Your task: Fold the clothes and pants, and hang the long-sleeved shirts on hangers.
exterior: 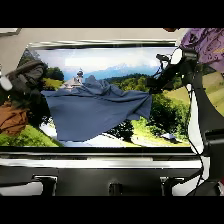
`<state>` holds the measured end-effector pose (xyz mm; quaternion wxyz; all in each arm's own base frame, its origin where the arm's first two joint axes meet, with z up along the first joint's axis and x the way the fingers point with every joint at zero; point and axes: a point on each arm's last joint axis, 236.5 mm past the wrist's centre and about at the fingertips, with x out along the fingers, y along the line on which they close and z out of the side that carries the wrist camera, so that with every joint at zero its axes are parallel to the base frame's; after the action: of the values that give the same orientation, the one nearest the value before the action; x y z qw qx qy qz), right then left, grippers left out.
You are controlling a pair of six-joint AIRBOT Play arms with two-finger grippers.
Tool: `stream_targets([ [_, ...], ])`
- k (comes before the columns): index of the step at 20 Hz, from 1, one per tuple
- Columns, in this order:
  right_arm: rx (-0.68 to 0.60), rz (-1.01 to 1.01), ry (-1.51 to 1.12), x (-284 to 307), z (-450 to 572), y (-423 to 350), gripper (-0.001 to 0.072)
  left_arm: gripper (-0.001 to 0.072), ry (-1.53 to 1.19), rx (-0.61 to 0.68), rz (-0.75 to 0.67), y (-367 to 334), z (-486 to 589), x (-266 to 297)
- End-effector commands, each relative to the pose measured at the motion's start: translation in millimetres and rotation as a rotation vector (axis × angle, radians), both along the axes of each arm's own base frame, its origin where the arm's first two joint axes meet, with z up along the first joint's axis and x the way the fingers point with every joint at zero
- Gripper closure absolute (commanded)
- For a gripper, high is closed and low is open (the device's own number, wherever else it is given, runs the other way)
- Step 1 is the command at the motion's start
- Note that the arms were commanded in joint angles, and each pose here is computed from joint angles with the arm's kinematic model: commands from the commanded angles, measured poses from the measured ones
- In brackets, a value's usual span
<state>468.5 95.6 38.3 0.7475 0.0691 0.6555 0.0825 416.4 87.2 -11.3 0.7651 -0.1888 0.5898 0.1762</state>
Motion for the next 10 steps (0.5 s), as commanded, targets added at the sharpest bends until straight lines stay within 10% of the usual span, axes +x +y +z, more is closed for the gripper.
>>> stream_targets([
  [1,0.0,-0.001,-0.006,1,1,0,0.0688,0.0166,0.12,-0.145,0.05,-39,-26,-107],
  [10,-0.003,-0.001,0.022,-5,0,0,0.0689,0.0167,0.063,-0.529,0.056,-146,-69,-183],
])
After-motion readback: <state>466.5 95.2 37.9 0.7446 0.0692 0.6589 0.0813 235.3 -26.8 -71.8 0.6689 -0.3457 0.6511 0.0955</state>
